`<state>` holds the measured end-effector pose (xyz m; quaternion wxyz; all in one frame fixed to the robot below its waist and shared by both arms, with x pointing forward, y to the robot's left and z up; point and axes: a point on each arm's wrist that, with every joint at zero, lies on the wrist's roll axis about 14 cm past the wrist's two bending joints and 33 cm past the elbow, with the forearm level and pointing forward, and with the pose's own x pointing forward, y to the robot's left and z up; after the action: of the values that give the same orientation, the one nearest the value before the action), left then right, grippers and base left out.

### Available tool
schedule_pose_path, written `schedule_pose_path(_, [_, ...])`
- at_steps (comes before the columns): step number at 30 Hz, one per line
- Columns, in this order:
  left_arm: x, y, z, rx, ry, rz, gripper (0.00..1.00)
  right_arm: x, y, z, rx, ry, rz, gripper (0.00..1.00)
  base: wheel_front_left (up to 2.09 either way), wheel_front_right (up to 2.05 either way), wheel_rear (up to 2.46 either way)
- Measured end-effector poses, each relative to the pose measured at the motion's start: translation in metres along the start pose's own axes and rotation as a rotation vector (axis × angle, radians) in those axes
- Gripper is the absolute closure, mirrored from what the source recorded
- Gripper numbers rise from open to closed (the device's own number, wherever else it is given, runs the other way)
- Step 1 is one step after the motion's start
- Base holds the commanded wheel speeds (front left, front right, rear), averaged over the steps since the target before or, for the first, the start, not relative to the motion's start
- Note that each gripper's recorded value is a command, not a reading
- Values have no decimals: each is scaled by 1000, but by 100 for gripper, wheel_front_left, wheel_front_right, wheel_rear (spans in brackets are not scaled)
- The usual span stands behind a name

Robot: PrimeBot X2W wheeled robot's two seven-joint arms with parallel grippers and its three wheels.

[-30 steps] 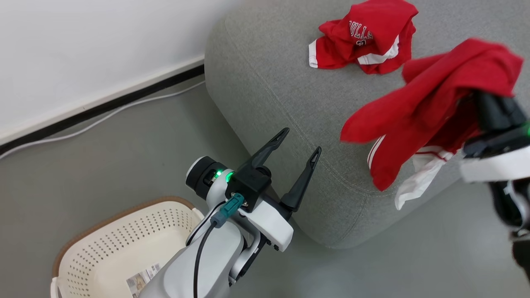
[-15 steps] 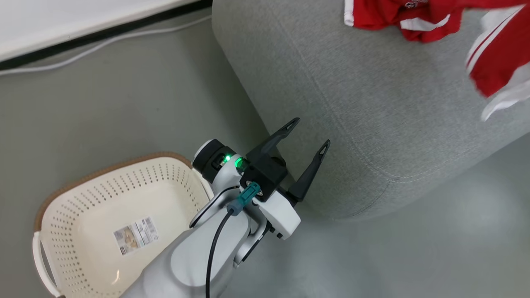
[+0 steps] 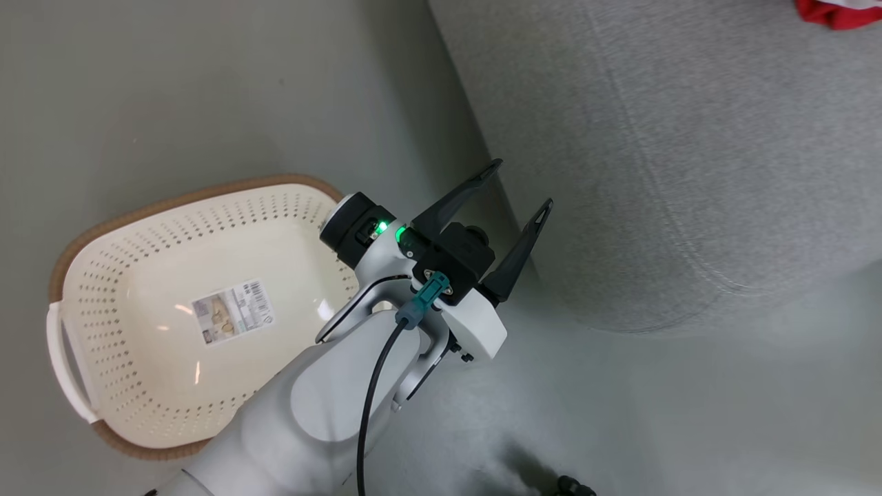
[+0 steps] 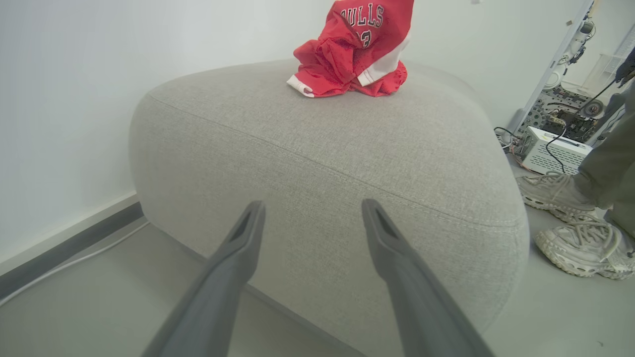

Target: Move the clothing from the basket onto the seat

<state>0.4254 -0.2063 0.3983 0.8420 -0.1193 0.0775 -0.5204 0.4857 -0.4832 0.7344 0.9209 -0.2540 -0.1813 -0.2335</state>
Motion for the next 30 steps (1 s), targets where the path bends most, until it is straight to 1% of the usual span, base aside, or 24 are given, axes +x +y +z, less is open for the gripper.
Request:
schedule_pose_path(1, [0, 0, 0, 0, 0, 0, 0, 0, 0, 0, 0, 0, 0, 100, 0, 0, 0])
schedule_pose_path(3, [-3, 8, -6, -10, 11, 24, 0, 7, -7, -10, 1, 18, -42, 100, 0, 0, 0])
schedule_pose_path(6, [-11, 22, -19, -30, 42, 68, 0, 14, -3, -39, 46, 81, -80, 100, 0, 0, 0])
schedule_pose_path(9, [-19, 37, -30, -39, 69, 117, 0, 16, 18, -73, 82, 161, -67, 100, 0, 0, 0])
schedule_pose_path(14, [-30, 56, -43, -44, 101, 177, 0, 13, 62, -118, 143, 263, -16, 100, 0, 0, 0])
schedule_pose_path(17, [-36, 64, -50, -54, 116, 204, 0, 0, 88, -151, 178, 352, 10, 100, 0, 0, 0])
schedule_pose_path(19, [-38, 67, -52, -55, 121, 214, 0, -16, 103, -174, 218, 424, 17, 100, 0, 0, 0])
schedule_pose_path(21, [-42, 69, -54, -61, 132, 226, 0, -35, 115, -196, 233, 500, 35, 100, 0, 0, 0])
schedule_pose_path(25, [-44, 72, -51, -66, 131, 243, 0, -66, 128, -216, 257, 582, 69, 100, 0, 0, 0])
schedule_pose_path(26, [-43, 73, -49, -65, 127, 246, 0, -74, 130, -219, 261, 598, 78, 96, 0, 0, 0])
schedule_pose_path(27, [-43, 73, -47, -63, 124, 248, 0, -81, 132, -221, 272, 610, 81, 65, 0, 0, 0])
schedule_pose_path(28, [-43, 73, -44, -59, 120, 248, 0, -88, 134, -223, 281, 622, 90, 19, 0, 0, 0])
schedule_pose_path(29, [-43, 72, -42, -56, 116, 247, 0, -96, 138, -224, 281, 634, 107, 0, 0, 0, 0])
schedule_pose_path(30, [-43, 72, -39, -52, 113, 248, 0, -103, 141, -226, 285, 645, 120, 0, 0, 0, 0])
